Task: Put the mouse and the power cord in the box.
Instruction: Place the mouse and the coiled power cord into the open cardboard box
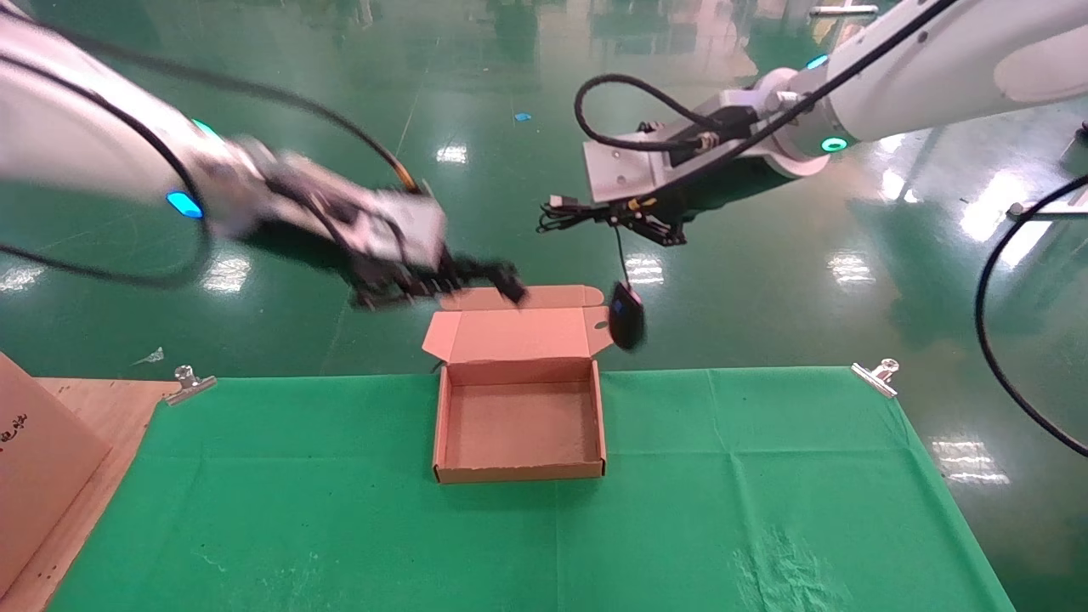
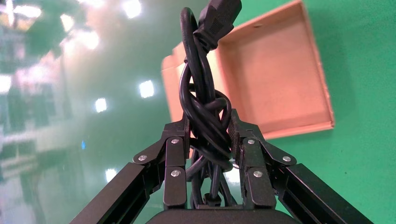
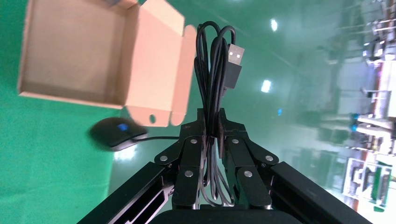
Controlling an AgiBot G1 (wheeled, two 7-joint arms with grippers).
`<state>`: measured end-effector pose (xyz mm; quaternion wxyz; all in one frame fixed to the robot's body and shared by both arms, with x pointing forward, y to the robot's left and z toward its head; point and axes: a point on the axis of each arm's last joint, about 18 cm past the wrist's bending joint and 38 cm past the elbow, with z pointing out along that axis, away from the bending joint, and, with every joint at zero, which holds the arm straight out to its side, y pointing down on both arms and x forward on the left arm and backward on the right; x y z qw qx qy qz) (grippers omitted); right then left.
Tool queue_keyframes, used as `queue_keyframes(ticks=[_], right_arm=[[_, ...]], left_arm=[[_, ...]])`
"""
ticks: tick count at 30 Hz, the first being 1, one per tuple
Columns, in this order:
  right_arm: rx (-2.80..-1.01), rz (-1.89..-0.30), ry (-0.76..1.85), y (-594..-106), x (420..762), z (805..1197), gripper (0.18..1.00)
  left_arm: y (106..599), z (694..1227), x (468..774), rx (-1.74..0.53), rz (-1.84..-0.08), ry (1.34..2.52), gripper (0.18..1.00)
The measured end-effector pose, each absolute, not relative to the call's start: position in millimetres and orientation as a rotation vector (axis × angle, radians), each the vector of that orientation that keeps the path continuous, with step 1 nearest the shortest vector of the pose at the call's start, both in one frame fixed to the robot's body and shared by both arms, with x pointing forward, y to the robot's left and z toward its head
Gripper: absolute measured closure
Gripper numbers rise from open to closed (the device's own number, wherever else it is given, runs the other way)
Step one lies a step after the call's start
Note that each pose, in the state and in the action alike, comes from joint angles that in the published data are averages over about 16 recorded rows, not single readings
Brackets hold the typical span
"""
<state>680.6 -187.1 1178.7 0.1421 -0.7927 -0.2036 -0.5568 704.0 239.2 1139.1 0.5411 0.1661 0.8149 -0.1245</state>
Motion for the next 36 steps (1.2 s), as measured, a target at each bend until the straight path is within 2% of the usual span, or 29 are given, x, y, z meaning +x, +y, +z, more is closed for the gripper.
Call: queue_keyframes(ticks=[7, 12, 24, 36], right_arm=[[-2.349, -1.512, -0.565, -199, 679, 1162, 0.957], [-2.391, -1.427, -0.561, -209, 677, 1148, 0.957], [-2.439, -1.323, -0.555, -230, 677, 1123, 0.957], [-2.459, -1.298, -0.539, -239, 683, 1106, 0.957]], left_arm=[[216, 1094, 751, 0.294, -0.29, 1.827, 0.837], [198, 1059, 770, 0.231, -0.324, 1.762, 0.837], [168, 980, 781, 0.225, -0.349, 1.789, 0.837], [159, 965, 782, 0.237, -0.331, 1.778, 0.819]])
